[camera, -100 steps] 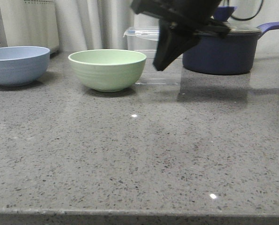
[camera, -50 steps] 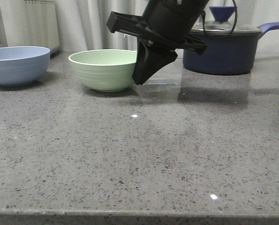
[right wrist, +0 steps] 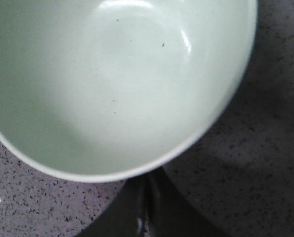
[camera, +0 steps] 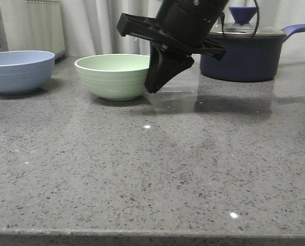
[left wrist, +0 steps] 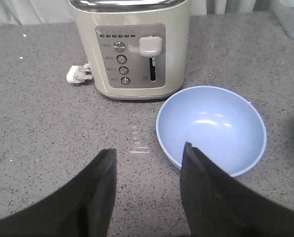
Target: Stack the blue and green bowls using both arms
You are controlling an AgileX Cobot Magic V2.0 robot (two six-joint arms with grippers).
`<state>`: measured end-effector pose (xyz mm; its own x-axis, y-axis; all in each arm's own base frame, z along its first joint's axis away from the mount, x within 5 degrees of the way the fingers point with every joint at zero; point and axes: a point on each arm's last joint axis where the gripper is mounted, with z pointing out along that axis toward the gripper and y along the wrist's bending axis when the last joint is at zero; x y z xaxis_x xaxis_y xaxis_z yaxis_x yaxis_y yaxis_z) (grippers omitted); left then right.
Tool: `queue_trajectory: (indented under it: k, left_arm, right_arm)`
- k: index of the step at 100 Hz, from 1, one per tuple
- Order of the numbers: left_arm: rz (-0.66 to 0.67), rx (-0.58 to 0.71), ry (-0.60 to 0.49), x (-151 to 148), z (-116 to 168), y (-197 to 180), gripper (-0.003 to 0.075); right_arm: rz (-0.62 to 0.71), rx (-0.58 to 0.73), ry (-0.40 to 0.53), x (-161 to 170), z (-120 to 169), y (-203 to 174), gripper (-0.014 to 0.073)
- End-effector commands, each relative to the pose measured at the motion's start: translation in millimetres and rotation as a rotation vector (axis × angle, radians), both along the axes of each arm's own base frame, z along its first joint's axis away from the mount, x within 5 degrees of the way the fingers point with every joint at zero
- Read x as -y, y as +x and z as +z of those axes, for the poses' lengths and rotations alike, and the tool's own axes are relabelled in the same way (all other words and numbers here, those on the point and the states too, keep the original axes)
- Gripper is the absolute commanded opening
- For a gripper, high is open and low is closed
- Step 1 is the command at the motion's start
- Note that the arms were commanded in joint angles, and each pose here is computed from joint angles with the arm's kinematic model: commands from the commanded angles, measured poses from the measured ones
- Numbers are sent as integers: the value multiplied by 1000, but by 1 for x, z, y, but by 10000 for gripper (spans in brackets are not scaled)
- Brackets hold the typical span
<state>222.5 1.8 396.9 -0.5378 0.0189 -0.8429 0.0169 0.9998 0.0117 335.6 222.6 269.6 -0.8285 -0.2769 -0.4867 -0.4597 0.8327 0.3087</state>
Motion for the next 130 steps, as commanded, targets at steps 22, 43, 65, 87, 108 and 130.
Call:
queue_trajectory:
  k: [22, 43, 65, 87, 108, 130]
  left_arm:
    - [-8, -163, -17, 2, 1, 87, 314]
    - [-22, -253, -87, 6, -22, 127, 314]
    - [-23, -334, -115, 8, -49, 145, 314]
    - [-22, -407, -127, 9, -73, 157, 314]
    - [-21, -433, -130, 9, -82, 161, 314]
    - [-21, -431, -130, 9, -81, 162, 117]
  right_arm:
    - [-4, 78, 58, 1, 28, -3, -80]
    - [-4, 78, 58, 1, 28, -3, -80]
    - [-4, 78, 58, 1, 28, -3, -80]
    - [-4, 78, 58, 1, 28, -3, -80]
    - [-4, 78, 58, 1, 28, -3, -80]
    - [-4, 78, 58, 1, 28, -3, -80]
